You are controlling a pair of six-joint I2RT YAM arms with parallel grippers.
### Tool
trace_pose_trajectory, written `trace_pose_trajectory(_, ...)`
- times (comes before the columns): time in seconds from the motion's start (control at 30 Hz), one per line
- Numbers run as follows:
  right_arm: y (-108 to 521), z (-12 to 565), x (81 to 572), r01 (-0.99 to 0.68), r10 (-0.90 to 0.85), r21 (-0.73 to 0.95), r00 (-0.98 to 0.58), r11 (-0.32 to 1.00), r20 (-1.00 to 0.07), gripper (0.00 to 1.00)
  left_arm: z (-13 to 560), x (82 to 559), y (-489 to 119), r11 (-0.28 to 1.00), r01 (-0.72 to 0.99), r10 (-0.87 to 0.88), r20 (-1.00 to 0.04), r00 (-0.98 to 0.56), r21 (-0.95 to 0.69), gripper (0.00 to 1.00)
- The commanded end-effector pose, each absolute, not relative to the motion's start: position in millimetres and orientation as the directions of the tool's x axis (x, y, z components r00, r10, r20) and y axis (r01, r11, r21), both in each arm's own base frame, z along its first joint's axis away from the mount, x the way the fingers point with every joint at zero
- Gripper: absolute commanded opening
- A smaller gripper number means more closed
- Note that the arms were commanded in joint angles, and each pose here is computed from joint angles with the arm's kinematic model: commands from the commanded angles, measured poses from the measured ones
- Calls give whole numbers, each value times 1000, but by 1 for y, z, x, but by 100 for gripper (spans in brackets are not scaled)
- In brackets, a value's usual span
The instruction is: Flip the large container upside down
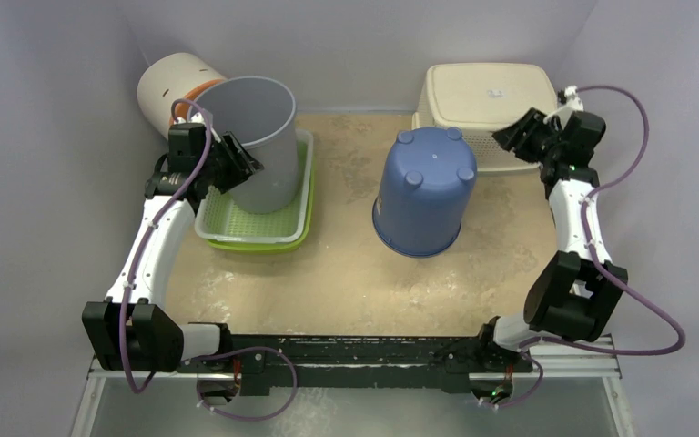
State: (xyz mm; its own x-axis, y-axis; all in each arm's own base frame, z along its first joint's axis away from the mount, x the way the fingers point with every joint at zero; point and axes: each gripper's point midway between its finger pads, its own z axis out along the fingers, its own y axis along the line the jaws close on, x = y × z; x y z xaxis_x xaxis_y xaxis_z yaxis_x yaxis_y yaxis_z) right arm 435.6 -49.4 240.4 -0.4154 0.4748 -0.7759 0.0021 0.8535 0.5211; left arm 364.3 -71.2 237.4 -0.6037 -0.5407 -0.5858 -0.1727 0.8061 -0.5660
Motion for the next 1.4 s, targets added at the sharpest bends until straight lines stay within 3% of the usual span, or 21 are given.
trace_pose_trajectory(0.0,-8,334,446,-148,331,384,-291,911,-898,54,260,375,-70,802,-118,-544,-636,-548,-585,52)
trace_pose_trajectory(0.33,152,384,453,-428,136,268,-314,863,-940,56,255,369,-65,813,-132,-538,-645,-543,-567,58)
trace_pose_trajectory(0.53,240,345,433,-525,-58,170,-390,834,-919,55,256,366,-64,814,-138,-540,-649,-535,-564,58)
trace_pose_trajectory(0.73,303,292,387,-623,-176,181,-466,761,-867,56,253,364,-62,810,-150,-550,-648,-526,-567,58)
trace_pose_trajectory(0.9,316,253,364,-643,-227,212,-529,736,-817,56,247,363,-63,806,-154,-556,-640,-530,-572,58)
trace_pose_trajectory(1.07,302,220,366,-565,-207,200,-573,800,-793,56,246,362,-64,807,-147,-551,-640,-535,-572,58)
trace_pose_trajectory(1.23,291,211,385,-448,-105,193,-558,873,-823,56,248,360,-65,806,-139,-550,-641,-535,-575,58)
trace_pose_trajectory(1.37,249,196,402,-241,-76,76,-564,968,-822,56,250,359,-65,808,-135,-547,-645,-533,-574,58)
